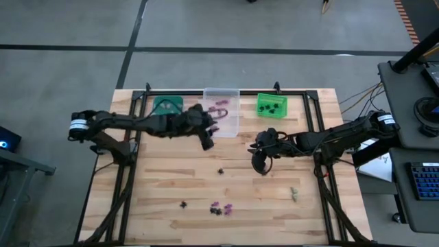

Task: Sort Halloween decoration
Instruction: Put the white skull toy into the light blue bin

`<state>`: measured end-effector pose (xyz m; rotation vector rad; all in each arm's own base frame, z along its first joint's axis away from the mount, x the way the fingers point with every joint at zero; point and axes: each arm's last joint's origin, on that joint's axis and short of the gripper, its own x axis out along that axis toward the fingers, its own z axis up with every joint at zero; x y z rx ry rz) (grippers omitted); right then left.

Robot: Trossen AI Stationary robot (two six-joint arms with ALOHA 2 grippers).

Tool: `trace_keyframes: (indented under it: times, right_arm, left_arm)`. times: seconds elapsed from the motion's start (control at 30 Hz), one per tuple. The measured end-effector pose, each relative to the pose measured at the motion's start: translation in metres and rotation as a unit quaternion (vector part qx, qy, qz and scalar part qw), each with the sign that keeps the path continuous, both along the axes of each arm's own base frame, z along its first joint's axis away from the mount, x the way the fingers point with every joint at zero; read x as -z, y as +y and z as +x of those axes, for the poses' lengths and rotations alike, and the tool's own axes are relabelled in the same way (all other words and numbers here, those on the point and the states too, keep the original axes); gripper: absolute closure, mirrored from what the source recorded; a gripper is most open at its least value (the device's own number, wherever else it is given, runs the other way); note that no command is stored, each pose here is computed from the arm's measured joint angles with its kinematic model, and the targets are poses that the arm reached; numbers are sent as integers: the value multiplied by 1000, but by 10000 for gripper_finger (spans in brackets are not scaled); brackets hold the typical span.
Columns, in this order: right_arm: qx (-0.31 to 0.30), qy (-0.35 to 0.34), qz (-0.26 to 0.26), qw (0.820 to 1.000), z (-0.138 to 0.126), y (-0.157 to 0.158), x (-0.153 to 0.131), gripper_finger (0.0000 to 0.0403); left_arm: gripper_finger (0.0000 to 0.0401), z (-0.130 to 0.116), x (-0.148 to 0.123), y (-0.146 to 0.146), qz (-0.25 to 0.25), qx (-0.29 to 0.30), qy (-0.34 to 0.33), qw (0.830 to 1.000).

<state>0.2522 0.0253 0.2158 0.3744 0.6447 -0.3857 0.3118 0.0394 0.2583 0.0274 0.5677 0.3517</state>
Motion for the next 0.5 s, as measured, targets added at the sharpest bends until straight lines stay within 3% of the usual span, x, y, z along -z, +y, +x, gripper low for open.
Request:
trace_keyframes:
  times: [0.27,0.5]
  right_arm:
    - [-4,-16,92,996,4,4,-7,307]
    - [-13,9,105,994,13,7,-2,307]
  left_arm:
    - [298,-1,7,-58,41,7,-15,999]
    - [306,-12,31,-92,30,53,-61,996]
